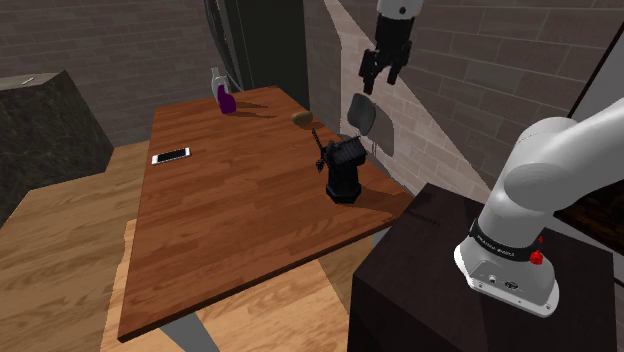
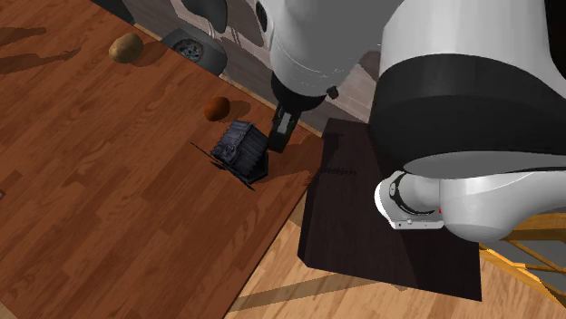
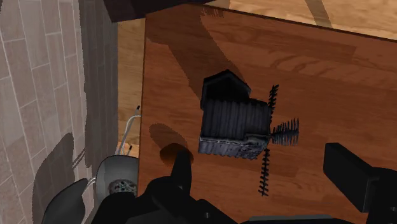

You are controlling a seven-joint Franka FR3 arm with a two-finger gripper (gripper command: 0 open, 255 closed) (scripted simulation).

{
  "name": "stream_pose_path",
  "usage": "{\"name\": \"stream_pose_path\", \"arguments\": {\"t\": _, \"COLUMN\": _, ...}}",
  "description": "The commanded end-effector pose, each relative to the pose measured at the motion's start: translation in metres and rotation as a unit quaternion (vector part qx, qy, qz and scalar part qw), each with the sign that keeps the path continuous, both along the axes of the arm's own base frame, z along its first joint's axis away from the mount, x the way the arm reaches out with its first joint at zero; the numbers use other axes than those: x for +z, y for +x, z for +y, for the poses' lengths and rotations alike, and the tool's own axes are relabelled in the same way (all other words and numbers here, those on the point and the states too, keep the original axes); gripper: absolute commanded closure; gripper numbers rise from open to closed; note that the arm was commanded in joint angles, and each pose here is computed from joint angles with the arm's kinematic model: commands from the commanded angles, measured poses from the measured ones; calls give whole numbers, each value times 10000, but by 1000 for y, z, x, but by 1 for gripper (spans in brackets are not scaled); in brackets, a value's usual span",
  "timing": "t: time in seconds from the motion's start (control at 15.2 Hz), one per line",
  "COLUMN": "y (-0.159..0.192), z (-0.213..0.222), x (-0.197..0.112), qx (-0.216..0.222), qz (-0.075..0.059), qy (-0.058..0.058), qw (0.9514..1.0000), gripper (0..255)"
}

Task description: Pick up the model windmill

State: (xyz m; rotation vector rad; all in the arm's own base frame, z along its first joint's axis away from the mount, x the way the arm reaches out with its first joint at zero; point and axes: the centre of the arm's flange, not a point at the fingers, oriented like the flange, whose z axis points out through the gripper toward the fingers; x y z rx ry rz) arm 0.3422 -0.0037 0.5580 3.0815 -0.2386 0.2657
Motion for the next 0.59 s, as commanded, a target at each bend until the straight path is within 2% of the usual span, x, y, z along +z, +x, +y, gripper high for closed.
{"name": "stream_pose_path", "arguments": {"t": 0.0, "y": 11, "z": 6, "x": -21, "qx": -72, "qz": -175, "qy": -28, "qw": 9998, "gripper": 0}}
{"name": "stream_pose_path", "arguments": {"t": 0.53, "y": 68, "z": 27, "x": -100, "qx": -357, "qz": -768, "qy": -157, "qw": 9963, "gripper": 0}}
